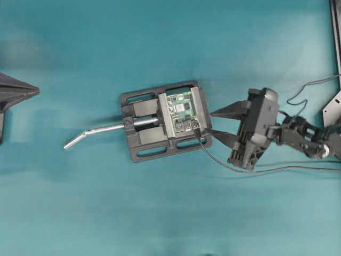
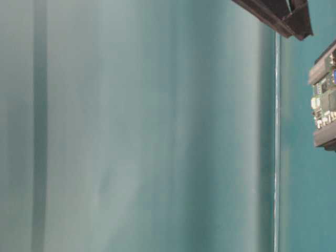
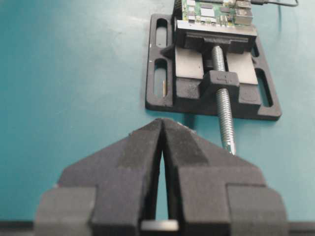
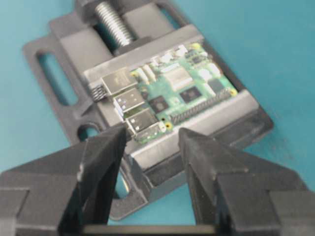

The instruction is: Insert the USB into the fixed PCB.

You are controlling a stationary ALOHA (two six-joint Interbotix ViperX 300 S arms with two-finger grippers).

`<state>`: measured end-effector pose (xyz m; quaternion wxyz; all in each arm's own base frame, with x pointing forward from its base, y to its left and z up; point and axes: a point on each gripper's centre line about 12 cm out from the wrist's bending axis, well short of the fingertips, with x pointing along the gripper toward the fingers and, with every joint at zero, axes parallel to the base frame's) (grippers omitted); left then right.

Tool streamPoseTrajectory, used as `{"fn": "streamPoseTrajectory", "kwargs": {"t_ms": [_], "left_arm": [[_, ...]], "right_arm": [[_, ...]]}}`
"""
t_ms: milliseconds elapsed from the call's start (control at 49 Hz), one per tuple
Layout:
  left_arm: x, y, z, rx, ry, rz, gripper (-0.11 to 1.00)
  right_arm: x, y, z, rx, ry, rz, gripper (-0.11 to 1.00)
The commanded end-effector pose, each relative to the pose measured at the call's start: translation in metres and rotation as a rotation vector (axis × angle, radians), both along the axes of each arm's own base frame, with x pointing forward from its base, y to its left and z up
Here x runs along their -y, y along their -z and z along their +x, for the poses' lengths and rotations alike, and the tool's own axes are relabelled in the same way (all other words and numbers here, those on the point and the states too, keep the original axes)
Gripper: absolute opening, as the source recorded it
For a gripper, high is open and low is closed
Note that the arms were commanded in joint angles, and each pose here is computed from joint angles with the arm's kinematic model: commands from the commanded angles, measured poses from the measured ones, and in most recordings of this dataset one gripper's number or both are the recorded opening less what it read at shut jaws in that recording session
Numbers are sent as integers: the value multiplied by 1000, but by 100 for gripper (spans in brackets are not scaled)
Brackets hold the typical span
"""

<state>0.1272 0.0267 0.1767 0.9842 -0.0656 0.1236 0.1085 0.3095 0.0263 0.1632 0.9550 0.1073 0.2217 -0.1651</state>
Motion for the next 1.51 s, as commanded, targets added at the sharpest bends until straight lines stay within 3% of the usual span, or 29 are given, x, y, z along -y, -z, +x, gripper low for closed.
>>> {"fn": "streamPoseTrajectory", "kwargs": {"t_ms": [0, 306, 653, 959, 1245, 1489], "left_arm": [[0, -11, 2, 24, 2, 4, 1], [0, -11, 2, 24, 2, 5, 1], [0, -11, 2, 24, 2, 4, 1], [0, -12, 2, 25, 2, 6, 1], [0, -11, 2, 24, 2, 4, 1], [0, -11, 2, 24, 2, 4, 1]], "right_arm": [[7, -10, 2, 18, -18, 7, 51], [33, -16, -8, 20, 2, -8, 51], [27, -11, -40, -27, -80, 55, 51], [32, -22, -73, 56, -78, 52, 50], [26, -17, -99, 51, -164, 52, 50], [27, -20, -122, 122, -181, 50, 50]]}}
